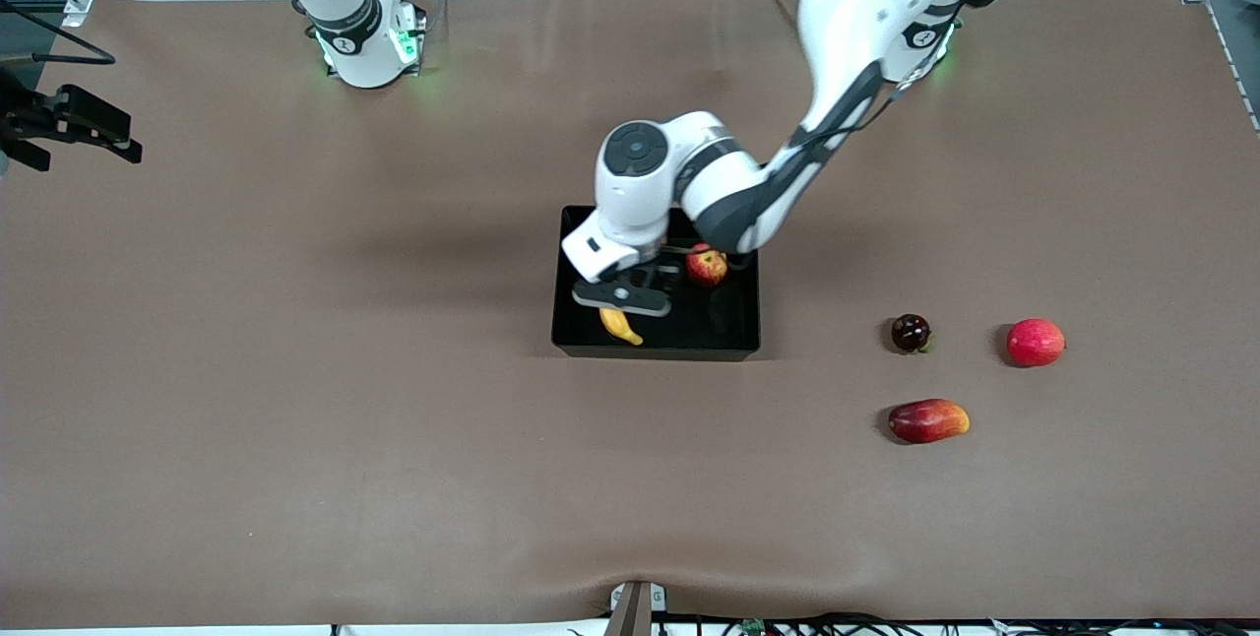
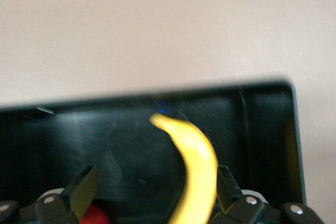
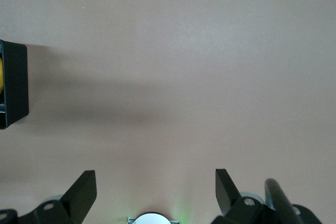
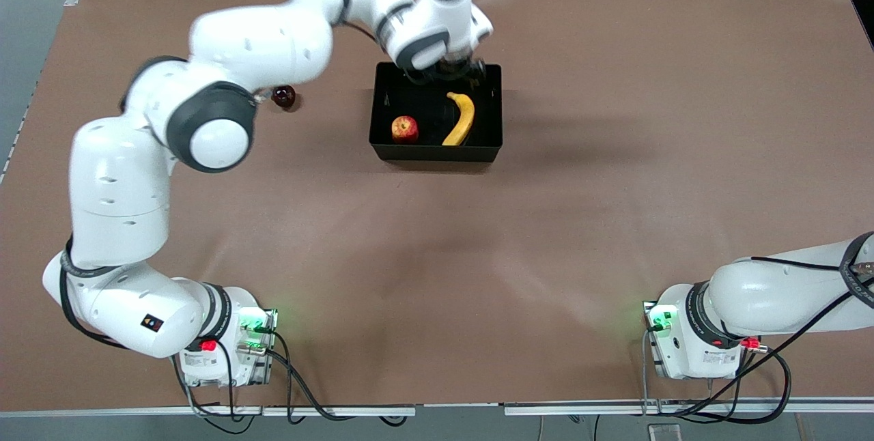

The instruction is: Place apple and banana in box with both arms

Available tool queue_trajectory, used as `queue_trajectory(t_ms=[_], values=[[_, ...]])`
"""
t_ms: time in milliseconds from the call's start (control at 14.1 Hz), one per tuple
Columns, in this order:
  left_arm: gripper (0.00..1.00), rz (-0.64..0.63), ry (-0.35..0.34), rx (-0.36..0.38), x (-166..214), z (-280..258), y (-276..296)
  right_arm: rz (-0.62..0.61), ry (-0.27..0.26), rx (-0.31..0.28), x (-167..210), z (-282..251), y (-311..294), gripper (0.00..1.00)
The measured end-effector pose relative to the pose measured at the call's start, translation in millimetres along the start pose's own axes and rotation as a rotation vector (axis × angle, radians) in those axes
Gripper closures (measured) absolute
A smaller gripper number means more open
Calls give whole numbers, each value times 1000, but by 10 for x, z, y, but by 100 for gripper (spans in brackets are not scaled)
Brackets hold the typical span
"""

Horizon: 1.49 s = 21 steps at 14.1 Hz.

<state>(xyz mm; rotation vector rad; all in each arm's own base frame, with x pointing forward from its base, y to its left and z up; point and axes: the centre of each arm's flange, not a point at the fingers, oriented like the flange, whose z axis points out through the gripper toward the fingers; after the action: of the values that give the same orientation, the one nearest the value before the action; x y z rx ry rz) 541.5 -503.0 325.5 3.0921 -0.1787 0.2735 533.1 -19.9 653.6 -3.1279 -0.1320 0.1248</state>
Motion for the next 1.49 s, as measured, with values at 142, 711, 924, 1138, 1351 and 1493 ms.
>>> queue_trajectory(t_ms=[142,711,924,1138,1351,1493], values=[[0,-82,45,56,359,-691,-541,1,0,0,0,1,3,0],[0,-171,18,234,597,-2267,-2095,16,0,1,-6,1,56,0],[0,-149,-50,227,568,-2557,-2592,66,0,2,-15,1,119,0],[0,-140,-93,160,586,-2824,-3264,82,0,2,-14,1,113,0],[0,-153,-108,147,466,-3114,-3554,86,0,2,-14,1,112,0],[0,-145,-121,129,357,-3269,-3640,86,0,2,-14,1,111,0]])
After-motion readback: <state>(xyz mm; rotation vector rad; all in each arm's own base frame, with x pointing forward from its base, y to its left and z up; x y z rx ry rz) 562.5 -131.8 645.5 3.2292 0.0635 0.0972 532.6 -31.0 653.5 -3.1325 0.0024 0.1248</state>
